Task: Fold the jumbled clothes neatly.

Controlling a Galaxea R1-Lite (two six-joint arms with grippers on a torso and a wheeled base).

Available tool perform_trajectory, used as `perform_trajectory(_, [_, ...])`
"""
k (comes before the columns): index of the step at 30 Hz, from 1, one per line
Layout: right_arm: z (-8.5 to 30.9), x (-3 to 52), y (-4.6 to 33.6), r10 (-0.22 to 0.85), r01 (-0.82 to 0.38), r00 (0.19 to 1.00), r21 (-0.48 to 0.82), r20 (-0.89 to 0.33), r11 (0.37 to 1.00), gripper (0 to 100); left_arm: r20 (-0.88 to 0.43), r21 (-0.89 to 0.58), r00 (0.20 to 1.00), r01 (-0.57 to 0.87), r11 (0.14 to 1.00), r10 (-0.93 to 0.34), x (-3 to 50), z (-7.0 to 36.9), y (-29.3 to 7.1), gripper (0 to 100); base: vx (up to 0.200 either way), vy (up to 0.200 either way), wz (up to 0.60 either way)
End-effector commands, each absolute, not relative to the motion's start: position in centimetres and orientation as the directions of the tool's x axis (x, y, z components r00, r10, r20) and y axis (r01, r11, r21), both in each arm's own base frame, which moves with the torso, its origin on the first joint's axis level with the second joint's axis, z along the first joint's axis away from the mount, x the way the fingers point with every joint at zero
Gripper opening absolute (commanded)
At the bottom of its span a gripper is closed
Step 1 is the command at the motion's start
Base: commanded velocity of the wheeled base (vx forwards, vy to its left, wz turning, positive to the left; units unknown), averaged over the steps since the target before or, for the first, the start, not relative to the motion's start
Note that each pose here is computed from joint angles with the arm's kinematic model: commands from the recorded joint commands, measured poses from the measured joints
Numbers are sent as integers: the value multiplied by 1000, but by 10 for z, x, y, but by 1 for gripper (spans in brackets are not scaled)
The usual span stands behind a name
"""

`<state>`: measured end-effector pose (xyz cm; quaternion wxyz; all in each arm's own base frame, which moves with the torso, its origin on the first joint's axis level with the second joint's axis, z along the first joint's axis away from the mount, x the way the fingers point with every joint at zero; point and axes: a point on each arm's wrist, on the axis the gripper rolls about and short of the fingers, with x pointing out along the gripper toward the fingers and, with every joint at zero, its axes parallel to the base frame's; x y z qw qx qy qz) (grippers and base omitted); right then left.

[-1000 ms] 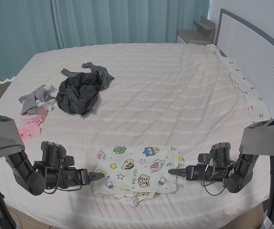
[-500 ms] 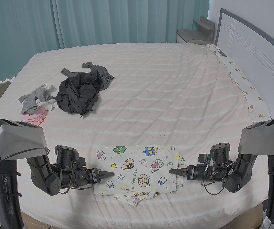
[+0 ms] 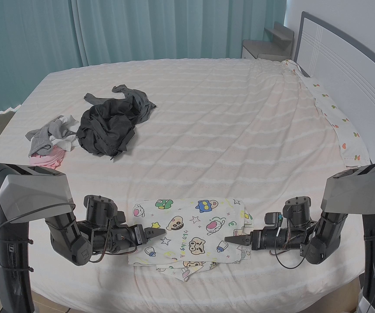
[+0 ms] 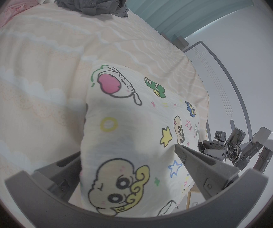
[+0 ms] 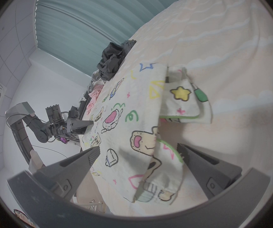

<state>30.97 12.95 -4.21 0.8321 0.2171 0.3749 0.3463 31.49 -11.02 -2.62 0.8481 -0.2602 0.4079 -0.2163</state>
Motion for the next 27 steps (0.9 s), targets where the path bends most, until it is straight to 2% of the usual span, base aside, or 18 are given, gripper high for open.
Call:
perform_trajectory(1, [-44,311,136,752,-430,463,623,-468,653,100,-569,-619,575,171,767,-588,316,-24,-115,100,0,0,0])
perform_trajectory(9, [-35,321,151,771,-465,464,620,-437,631,100,-545,-647,596,149,748,-590,321,-16,-117,100,0,0,0])
perform_trajectory(12, [-35,326,168,748,-457,475,596,-463,660,100,-537,-655,601,145,741,-592,322,-13,-119,100,0,0,0])
perform_trajectory(14, [-37,324,177,733,-437,452,590,-508,679,100,-537,-654,596,152,741,-596,320,-13,-122,100,0,0,0])
perform_trajectory(25, [-32,324,180,740,-431,465,605,-487,669,100,-537,-652,596,156,742,-597,319,-12,-123,100,0,0,0])
perform_trajectory(26, [-33,324,182,741,-428,466,610,-483,667,100,-537,-652,596,156,742,-597,319,-12,-123,0,0,0,0])
perform_trajectory(27, [-34,324,182,739,-425,469,610,-483,668,100,-540,-651,594,155,743,-596,318,-13,-123,0,0,0,0])
